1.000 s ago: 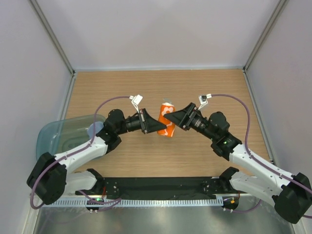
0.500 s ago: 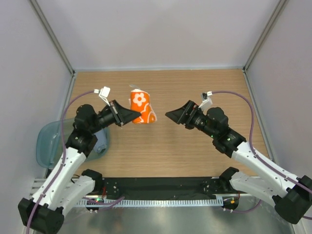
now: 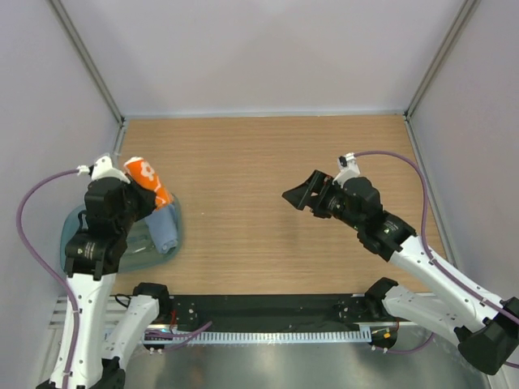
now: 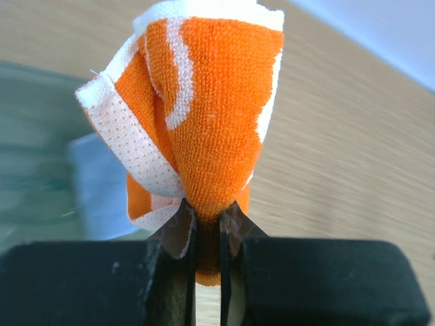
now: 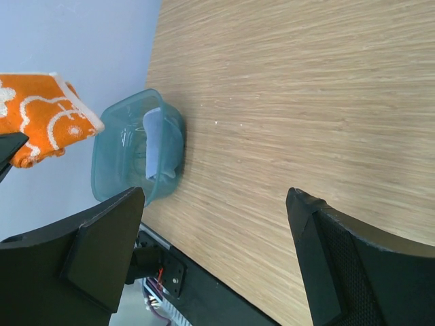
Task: Roll the towels
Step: Place the rolled towel into the container
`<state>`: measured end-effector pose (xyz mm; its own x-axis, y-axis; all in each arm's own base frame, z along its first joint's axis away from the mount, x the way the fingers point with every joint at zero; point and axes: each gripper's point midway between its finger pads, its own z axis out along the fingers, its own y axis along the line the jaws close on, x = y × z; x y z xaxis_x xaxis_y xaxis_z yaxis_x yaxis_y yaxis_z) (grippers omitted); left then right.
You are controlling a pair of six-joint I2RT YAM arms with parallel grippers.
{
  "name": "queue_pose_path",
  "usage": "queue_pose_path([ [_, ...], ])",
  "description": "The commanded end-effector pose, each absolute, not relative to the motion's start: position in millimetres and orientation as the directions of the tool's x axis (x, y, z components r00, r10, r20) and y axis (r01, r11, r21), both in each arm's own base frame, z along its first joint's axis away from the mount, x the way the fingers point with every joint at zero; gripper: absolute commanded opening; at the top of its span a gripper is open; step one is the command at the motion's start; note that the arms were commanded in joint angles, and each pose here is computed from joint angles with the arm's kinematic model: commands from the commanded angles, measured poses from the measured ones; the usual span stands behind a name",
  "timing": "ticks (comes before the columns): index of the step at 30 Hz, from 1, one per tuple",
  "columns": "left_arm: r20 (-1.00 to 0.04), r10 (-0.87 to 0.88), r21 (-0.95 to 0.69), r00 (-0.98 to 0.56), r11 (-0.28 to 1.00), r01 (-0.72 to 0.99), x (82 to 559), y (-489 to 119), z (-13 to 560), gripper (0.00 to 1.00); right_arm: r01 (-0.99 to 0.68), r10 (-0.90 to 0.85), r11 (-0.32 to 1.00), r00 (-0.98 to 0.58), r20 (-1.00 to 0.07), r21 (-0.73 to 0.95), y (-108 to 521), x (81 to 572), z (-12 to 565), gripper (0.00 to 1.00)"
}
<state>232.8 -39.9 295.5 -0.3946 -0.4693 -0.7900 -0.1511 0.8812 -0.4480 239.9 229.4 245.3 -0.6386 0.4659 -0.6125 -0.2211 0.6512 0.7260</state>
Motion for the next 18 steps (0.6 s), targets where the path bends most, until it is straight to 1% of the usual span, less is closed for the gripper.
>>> queue_pose_path([
  [1,-0.842,-0.347,-0.103,-0.413,0.855,-0.509,200,45,272,0.00,-0.254,0.455,0.649,-0.625,-0.634,0.717,230,239,258,0.93],
  [3,-0.857,-0.319,-0.048,-0.404,0.830,-0.555,194,59,279,0.00,-0.256,0.450,0.639,-0.640,-0.623,0.725,232,236,255,0.93],
  [6,-0.859,-0.309,-0.013,-0.407,0.809,-0.587,189,68,281,0.00,-0.267,0.437,0.624,-0.660,-0.612,0.734,236,232,251,0.93],
  [10,-0.815,-0.304,0.087,-0.492,0.777,-0.624,193,77,267,0.00,-0.264,0.421,0.605,-0.695,-0.583,0.751,242,226,244,0.93],
  [16,-0.790,-0.276,0.180,-0.548,0.750,-0.636,206,86,262,0.00,-0.249,0.384,0.605,-0.741,-0.550,0.757,247,220,224,0.93],
  [18,-0.780,-0.257,0.246,-0.571,0.713,-0.657,209,96,264,0.00,-0.244,0.375,0.596,-0.758,-0.533,0.765,250,216,218,0.93],
])
